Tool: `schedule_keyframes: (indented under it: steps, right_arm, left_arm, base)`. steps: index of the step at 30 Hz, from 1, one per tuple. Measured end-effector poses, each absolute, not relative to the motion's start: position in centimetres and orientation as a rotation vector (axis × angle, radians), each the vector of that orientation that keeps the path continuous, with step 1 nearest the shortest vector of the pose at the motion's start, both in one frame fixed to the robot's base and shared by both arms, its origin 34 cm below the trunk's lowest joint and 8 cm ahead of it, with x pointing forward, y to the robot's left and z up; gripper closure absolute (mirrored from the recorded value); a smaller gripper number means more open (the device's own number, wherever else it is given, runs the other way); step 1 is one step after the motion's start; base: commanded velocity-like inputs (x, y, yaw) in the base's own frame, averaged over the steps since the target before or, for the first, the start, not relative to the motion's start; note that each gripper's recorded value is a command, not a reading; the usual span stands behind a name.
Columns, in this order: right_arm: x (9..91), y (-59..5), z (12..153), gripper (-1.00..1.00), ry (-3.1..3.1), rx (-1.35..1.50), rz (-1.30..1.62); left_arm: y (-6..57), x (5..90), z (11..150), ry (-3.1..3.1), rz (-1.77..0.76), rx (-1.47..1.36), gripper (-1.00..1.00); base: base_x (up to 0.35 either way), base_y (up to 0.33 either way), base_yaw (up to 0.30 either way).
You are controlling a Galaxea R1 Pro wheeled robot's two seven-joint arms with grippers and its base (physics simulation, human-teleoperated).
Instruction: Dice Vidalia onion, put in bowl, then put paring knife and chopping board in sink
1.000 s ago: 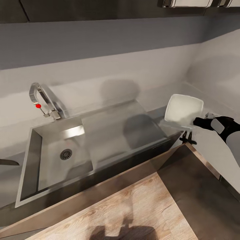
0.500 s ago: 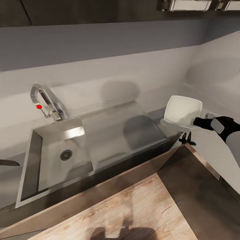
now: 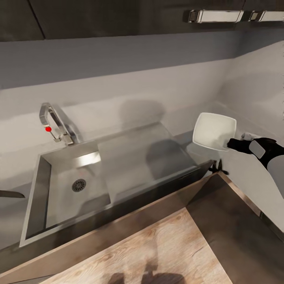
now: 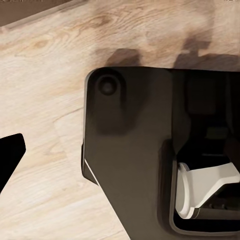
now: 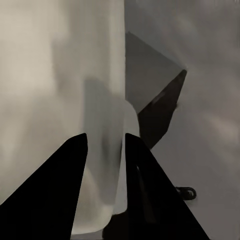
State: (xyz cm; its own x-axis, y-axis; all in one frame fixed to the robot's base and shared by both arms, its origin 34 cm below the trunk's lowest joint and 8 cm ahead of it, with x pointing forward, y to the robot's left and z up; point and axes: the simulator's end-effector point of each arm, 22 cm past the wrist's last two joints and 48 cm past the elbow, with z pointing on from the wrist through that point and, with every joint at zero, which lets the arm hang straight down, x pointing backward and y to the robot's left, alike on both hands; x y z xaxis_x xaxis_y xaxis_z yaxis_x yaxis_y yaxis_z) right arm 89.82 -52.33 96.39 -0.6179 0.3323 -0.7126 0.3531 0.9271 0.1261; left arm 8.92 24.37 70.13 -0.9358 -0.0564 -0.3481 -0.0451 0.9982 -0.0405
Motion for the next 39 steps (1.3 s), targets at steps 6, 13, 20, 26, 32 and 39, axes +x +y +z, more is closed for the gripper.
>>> schedule_keyframes:
  steps: [6,13,20,26,32,39]
  right_arm:
    - [89.9,-52.0,97.0,1.00,2.276,0.474,-0.018]
    - [89.9,-51.8,97.6,1.00,2.271,0.472,-0.007]
    - [90.1,-51.1,98.5,1.00,2.258,0.457,0.028]
    - [90.3,-50.3,98.8,1.00,2.253,0.434,0.069]
    - [90.2,-50.2,98.8,1.00,2.255,0.433,0.075]
    - [90.2,-50.1,98.8,1.00,2.256,0.433,0.077]
  left_arm:
    - [24.4,9.2,70.1,2.776,-0.045,-0.073,-1.00]
    - [24.4,9.5,70.1,2.765,-0.045,-0.072,-1.00]
    - [24.4,9.8,70.1,2.755,-0.046,-0.072,-1.00]
    - [24.4,10.0,70.1,2.750,-0.046,-0.072,-1.00]
    - [24.4,10.3,70.2,2.732,-0.044,-0.070,-1.00]
    - [24.4,10.3,70.2,2.728,-0.044,-0.071,-1.00]
  base:
    - [-0.161,0.000,0.000]
    - [-0.316,0.059,0.011]
    - [-0.288,0.178,0.161]
    - [-0.173,0.253,0.259]
    - [-0.098,0.285,0.278]
    - [-0.155,0.270,0.280]
